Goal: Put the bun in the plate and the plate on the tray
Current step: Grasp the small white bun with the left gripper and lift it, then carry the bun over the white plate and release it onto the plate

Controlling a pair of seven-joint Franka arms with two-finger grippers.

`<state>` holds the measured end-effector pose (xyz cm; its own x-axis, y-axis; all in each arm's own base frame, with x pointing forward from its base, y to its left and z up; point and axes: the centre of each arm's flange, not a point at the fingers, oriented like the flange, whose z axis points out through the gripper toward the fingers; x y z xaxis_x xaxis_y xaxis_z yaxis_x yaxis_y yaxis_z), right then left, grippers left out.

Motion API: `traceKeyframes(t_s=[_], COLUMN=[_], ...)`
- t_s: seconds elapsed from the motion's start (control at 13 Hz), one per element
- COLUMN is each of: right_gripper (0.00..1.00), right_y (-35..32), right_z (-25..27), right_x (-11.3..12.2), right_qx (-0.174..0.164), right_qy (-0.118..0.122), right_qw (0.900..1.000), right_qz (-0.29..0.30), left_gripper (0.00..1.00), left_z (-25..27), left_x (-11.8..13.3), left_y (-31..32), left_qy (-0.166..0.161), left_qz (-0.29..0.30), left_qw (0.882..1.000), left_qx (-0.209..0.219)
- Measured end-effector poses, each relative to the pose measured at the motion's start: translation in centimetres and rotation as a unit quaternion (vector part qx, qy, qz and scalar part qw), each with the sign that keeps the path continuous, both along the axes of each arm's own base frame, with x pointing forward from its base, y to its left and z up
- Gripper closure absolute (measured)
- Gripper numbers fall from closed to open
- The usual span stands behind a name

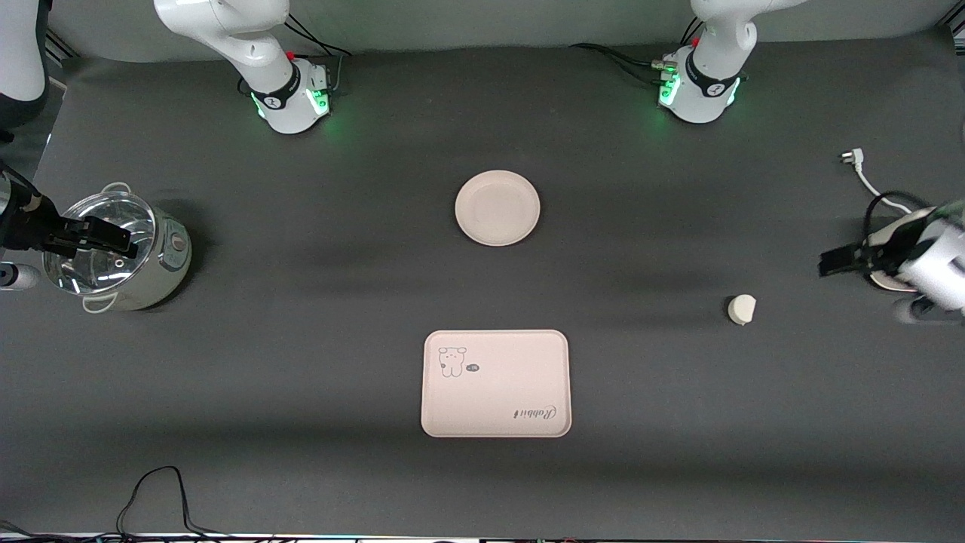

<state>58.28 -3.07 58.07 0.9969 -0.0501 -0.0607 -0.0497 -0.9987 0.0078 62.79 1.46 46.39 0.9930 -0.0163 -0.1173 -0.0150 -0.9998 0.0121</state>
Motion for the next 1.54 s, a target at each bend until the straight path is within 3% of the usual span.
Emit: traceKeyframes(t_s=[0.15, 0.46, 0.85, 0.92, 1.0, 1.38, 1.54], right_gripper=[0.0, 0.0, 0.0, 0.0, 0.0, 0.0, 0.0], right_y=[0.0, 0.0, 0.0, -0.1, -0.1, -0.1, -0.1], right_z=[0.0, -0.1, -0.2, -0.3, -0.3, -0.3, -0.4], right_x=[0.0, 0.0, 0.0, 0.0, 0.0, 0.0, 0.0], right_qx=[0.0, 0.0, 0.0, 0.0, 0.0, 0.0, 0.0], right_qy=[0.0, 0.001, 0.003, 0.003, 0.003, 0.004, 0.004], right_qw=[1.0, 1.0, 1.0, 1.0, 1.0, 1.0, 1.0], right_qz=[0.0, 0.0, 0.0, 0.0, 0.0, -0.001, -0.001], left_gripper=[0.0, 0.0, 0.0, 0.07, 0.07, 0.66, 0.81], left_z=[-8.5, -20.9, -26.8, -27.2, -27.5, -27.6, -26.8], left_x=[-0.1, -3.7, -5.1, -5.1, -5.1, -5.2, -5.0], left_y=[-0.5, -1.0, -0.5, -0.5, -0.5, -0.6, -1.0], left_qy=[-0.019, -0.058, -0.053, -0.051, -0.052, -0.052, -0.052], left_qz=[-0.004, -0.007, -0.007, -0.008, -0.008, -0.009, -0.013], left_qw=[1.0, 0.998, 0.998, 0.998, 0.998, 0.998, 0.998], left_qx=[-0.006, -0.015, -0.019, -0.019, -0.02, -0.02, -0.019])
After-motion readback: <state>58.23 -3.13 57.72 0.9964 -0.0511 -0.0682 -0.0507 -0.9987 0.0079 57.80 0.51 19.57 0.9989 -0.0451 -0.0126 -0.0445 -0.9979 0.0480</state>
